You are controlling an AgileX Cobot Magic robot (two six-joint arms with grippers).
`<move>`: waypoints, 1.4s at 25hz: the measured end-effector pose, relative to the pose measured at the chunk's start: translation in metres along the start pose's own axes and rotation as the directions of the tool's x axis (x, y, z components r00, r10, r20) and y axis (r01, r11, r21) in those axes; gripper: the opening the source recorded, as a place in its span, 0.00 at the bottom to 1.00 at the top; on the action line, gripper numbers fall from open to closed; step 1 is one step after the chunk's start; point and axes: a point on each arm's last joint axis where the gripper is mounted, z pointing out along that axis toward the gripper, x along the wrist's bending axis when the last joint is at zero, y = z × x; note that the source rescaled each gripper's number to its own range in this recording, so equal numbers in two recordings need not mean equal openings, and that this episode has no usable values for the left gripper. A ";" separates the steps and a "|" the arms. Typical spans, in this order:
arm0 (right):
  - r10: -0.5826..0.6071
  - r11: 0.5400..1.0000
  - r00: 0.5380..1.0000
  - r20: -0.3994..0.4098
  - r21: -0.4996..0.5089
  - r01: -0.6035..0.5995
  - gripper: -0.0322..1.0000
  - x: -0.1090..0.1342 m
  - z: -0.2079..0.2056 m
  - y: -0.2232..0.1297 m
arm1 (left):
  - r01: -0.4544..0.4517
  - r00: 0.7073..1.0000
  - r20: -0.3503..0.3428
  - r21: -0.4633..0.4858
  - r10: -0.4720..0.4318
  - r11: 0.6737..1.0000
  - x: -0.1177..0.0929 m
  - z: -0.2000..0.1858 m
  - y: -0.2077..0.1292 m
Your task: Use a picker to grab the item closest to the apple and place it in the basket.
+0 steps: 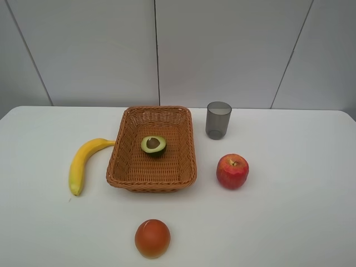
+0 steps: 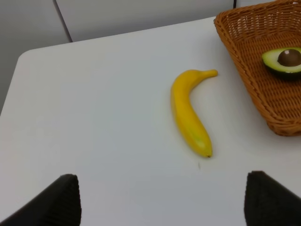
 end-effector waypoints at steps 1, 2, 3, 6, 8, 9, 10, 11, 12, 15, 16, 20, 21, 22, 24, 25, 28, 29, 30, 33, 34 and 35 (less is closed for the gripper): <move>0.000 1.000 1.000 0.000 -0.008 0.000 1.00 0.000 0.001 -0.003 | 0.000 1.000 0.000 0.000 0.000 1.000 0.000 0.000 0.000; 0.000 1.000 1.000 0.002 -0.018 0.000 1.00 0.001 0.002 -0.007 | 0.000 1.000 0.000 0.000 0.000 1.000 0.000 0.000 0.000; -0.002 0.999 1.000 0.004 -0.033 0.002 1.00 0.001 0.001 -0.009 | 0.000 1.000 0.000 0.000 0.000 1.000 0.000 0.000 0.000; -0.005 0.997 1.000 0.010 -0.075 0.006 1.00 0.001 -0.003 -0.012 | 0.000 1.000 0.000 0.000 0.000 1.000 0.000 0.000 0.000; -0.007 0.996 1.000 0.014 -0.084 0.008 1.00 0.001 -0.004 -0.012 | 0.000 1.000 0.000 0.000 0.000 1.000 0.000 0.000 0.000; -0.007 0.996 1.000 0.015 -0.087 0.008 1.00 0.001 -0.004 -0.013 | 0.000 1.000 0.000 0.000 0.000 1.000 0.000 0.000 0.000; -0.007 0.996 1.000 0.015 -0.089 0.008 1.00 0.001 -0.004 -0.013 | 0.000 1.000 0.000 0.000 0.000 1.000 0.000 0.000 0.000; -0.007 0.996 1.000 0.015 -0.089 0.008 1.00 0.001 -0.004 -0.013 | 0.000 1.000 0.000 0.000 0.000 1.000 0.000 0.000 0.000; -0.007 0.996 1.000 0.015 -0.089 0.008 1.00 0.001 -0.004 -0.013 | 0.000 1.000 0.000 0.000 0.000 1.000 0.000 0.000 0.000; -0.008 0.993 1.000 0.019 -0.116 0.010 1.00 0.002 -0.008 -0.015 | 0.000 1.000 0.000 0.000 0.000 1.000 0.000 0.000 0.000; -0.006 0.991 1.000 0.026 -0.134 0.009 1.00 0.002 -0.010 -0.017 | 0.000 1.000 0.000 0.000 0.000 1.000 0.000 0.000 0.000; 0.030 0.974 0.996 0.085 -0.224 -0.010 1.00 0.005 -0.020 -0.026 | 0.000 1.000 0.000 0.000 0.000 1.000 0.000 0.000 0.000; 0.045 0.970 0.993 0.106 -0.241 -0.018 1.00 0.005 -0.022 -0.028 | 0.000 1.000 0.000 0.000 0.000 1.000 0.000 0.000 0.000; 0.064 0.968 0.990 0.129 -0.247 -0.030 1.00 0.006 -0.023 -0.028 | 0.000 1.000 0.000 0.000 0.000 1.000 0.000 0.000 0.000; 0.099 0.967 0.980 0.171 -0.250 -0.054 1.00 0.006 -0.023 -0.028 | 0.000 1.000 0.000 0.000 0.000 1.000 0.000 0.000 0.000; 0.118 0.966 0.973 0.197 -0.250 -0.067 1.00 0.006 -0.022 -0.028 | 0.000 1.000 0.000 0.000 0.000 1.000 0.000 0.000 0.000; 0.173 0.962 0.947 0.270 -0.253 -0.104 1.00 0.007 -0.021 -0.027 | 0.000 1.000 0.000 0.000 0.000 1.000 0.000 0.000 0.000; 0.195 0.960 0.935 0.298 -0.255 -0.119 1.00 0.008 -0.021 -0.026 | 0.000 1.000 0.000 0.000 0.000 1.000 0.000 0.000 0.000; 0.218 0.957 0.920 0.325 -0.257 -0.136 1.00 0.008 -0.020 -0.026 | 0.000 1.000 0.000 0.000 0.000 1.000 0.000 0.000 0.000; 0.281 0.946 0.872 0.399 -0.268 -0.183 1.00 0.008 -0.019 -0.025 | 0.000 1.000 0.000 0.000 0.000 1.000 0.000 0.000 0.000; 0.297 0.943 0.858 0.418 -0.271 -0.194 1.00 0.008 -0.019 -0.025 | 0.000 1.000 0.000 0.000 0.000 1.000 0.000 0.000 0.000; 0.313 0.939 0.842 0.440 -0.274 -0.206 1.00 0.008 -0.019 -0.024 | 0.000 1.000 0.000 0.000 0.000 1.000 0.000 0.000 0.000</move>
